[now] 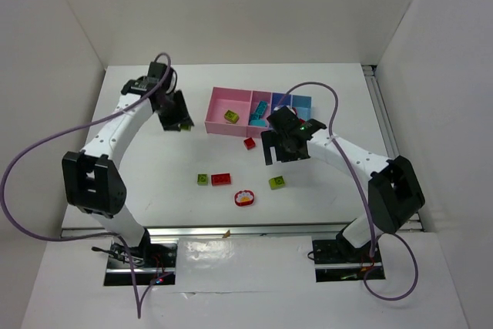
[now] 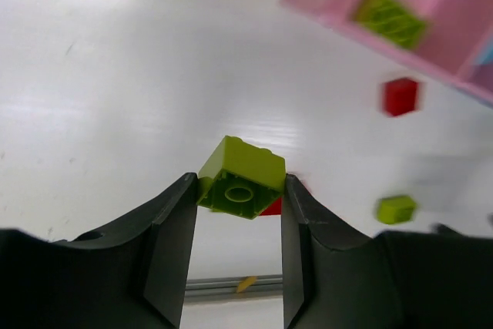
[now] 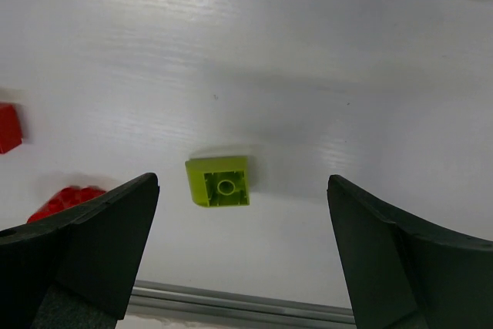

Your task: Sort the legos into containers by color

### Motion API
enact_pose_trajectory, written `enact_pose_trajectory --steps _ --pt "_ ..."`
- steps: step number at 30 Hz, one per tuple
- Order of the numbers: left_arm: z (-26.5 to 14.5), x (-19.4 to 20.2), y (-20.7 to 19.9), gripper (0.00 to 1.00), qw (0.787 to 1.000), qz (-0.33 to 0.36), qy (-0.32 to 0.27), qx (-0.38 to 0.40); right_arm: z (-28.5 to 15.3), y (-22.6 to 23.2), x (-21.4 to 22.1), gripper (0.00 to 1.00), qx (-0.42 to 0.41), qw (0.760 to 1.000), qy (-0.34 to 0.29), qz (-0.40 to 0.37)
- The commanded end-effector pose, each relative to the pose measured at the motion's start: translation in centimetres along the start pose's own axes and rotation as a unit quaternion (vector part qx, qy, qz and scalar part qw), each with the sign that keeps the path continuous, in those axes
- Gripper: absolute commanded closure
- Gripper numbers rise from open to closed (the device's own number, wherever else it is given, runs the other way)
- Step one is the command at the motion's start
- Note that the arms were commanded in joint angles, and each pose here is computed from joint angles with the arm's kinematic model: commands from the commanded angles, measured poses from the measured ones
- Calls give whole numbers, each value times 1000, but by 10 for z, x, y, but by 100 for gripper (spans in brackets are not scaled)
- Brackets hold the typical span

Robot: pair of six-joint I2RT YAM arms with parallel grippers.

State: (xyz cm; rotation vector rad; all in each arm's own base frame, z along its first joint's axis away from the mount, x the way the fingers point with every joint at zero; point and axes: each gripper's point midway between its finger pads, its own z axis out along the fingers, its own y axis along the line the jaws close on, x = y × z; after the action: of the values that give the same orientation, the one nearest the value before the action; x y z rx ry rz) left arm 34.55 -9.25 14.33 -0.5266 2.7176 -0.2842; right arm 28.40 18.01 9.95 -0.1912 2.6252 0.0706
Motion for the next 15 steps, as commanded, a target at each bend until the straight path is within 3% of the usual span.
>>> enact_pose_trajectory --steps 1,4,8,12,13,15 --pt "-24 -27 -50 62 996 49 -14 72 -7 12 8 3 -43 999 9 3" --pt "-8 -33 -81 62 993 66 6 94 3 18 19 3 -53 998 39 -1" --pt "1 -69 -127 62 987 86 -28 130 14 18 33 2 -56 997 59 -3" --pt "33 -64 -157 59 984 107 6 144 18 18 37 2 -61 996 68 1" --pt "39 -58 -163 52 983 114 15 143 20 18 39 2 -59 996 73 0" --pt "53 -54 -168 19 982 117 27 143 21 21 43 2 -70 994 79 1"
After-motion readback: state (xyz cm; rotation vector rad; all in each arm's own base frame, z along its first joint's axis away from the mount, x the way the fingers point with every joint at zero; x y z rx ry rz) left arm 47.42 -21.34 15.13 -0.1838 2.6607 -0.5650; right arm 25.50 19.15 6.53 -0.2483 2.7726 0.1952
